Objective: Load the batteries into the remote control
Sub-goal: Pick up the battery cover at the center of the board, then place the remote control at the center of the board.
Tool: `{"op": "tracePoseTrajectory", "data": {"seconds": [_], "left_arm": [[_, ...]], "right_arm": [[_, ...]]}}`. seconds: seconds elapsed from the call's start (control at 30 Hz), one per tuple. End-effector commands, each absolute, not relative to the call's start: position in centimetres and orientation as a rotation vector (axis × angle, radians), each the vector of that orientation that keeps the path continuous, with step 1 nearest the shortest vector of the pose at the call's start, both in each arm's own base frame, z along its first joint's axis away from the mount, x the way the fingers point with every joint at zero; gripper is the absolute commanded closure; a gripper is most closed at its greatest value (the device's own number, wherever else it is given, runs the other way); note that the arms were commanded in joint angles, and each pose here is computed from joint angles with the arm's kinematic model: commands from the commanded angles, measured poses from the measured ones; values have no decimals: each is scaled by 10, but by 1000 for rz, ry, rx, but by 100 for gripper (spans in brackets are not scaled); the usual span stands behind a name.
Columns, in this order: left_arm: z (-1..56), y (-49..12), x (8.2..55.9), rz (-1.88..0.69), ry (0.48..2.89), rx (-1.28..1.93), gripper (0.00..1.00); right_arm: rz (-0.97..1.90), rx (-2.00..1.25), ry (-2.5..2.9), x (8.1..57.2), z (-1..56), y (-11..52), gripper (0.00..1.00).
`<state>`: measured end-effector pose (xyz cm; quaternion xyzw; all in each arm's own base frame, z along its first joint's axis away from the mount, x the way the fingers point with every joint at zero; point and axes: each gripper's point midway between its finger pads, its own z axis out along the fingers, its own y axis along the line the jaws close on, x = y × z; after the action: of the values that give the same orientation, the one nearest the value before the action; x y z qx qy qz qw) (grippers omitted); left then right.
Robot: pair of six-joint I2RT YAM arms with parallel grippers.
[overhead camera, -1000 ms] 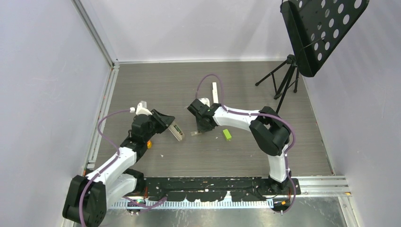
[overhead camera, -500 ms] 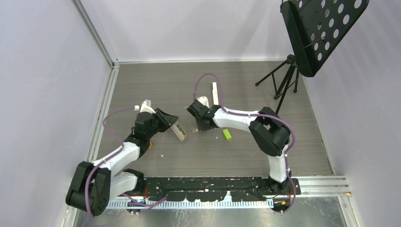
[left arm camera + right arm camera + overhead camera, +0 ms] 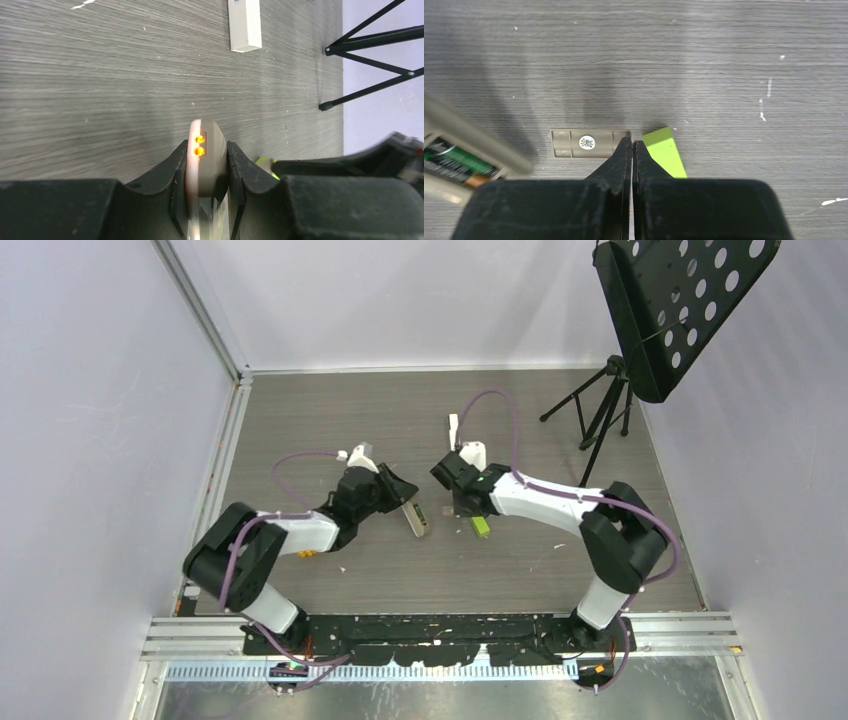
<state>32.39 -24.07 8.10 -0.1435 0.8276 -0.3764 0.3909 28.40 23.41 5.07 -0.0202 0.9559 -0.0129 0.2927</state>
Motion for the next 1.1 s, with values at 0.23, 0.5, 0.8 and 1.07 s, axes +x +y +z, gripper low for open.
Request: {"op": "tracePoseTrajectory", "data": {"seconds": [0.23,0.5,0.8,1.07], "left_arm": [[74,-260,367,-901,1897,-423,91],[47,-232,350,-750,1975,-501,67],[29,-213,333,-647,2059,-590,37],[29,-184,312,-448,2171,-708,13]], "right_arm": [[124,111,2503,288,84,220,100],[192,120,2529,285,86,225,100],[256,126,2527,288,91,234,100],[316,122,2532,286,98,239,100]]}}
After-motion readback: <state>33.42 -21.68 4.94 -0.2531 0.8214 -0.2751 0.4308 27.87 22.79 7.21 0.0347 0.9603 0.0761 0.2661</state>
